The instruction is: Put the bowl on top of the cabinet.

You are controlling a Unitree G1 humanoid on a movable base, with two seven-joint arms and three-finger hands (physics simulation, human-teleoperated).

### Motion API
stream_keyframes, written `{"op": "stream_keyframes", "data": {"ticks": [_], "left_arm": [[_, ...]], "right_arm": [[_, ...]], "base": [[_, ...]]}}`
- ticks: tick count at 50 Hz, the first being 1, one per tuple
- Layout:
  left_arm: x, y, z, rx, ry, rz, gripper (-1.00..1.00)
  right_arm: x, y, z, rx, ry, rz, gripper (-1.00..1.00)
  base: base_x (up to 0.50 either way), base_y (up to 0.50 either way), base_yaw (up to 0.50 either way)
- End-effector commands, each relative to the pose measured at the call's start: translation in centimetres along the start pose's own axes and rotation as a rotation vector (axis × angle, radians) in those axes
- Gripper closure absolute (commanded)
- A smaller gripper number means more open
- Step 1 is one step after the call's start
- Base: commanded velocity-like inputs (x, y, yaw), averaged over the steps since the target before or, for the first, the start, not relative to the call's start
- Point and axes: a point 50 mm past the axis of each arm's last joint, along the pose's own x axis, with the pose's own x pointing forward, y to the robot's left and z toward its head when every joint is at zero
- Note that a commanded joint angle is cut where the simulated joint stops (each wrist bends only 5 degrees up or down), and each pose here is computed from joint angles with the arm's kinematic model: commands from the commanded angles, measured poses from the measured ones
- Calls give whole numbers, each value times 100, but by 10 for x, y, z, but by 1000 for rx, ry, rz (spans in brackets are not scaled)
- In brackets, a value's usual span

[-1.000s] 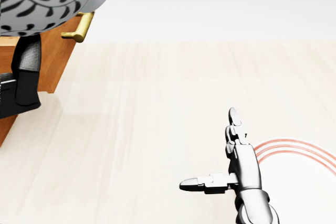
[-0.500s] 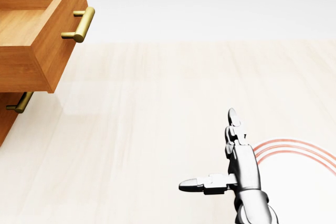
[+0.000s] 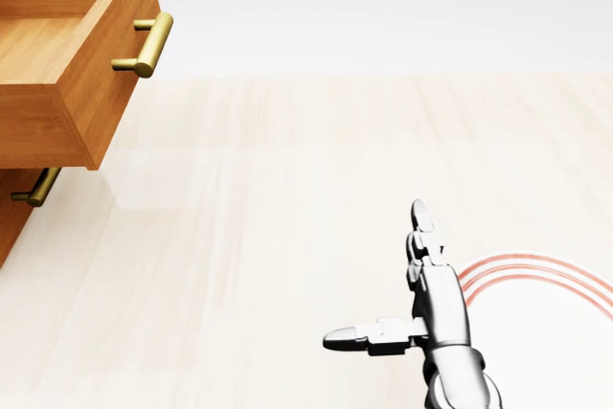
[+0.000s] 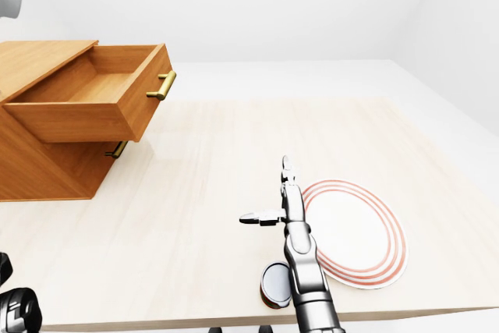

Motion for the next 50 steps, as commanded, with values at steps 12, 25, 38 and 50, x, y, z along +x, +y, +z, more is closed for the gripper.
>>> {"op": "stream_keyframes", "data": {"ticks": [12,25,38,50], "left_arm": [[7,30,-60,98,206,94,91],[6,39,-104,192,382,131,91],[-7,50,-154,401,600,177,90],[-28,47,-184,563,767,106,90]], "right_arm": [[1,0,-2,-1,5,-2,-100],[1,0,-3,-1,7,0,-100],[2,0,-4,-2,9,0,-100],[2,-1,-4,1,10,-3,-100]], "base": [[0,0,0],[0,0,0],[0,0,0],[0,0,0]]}}
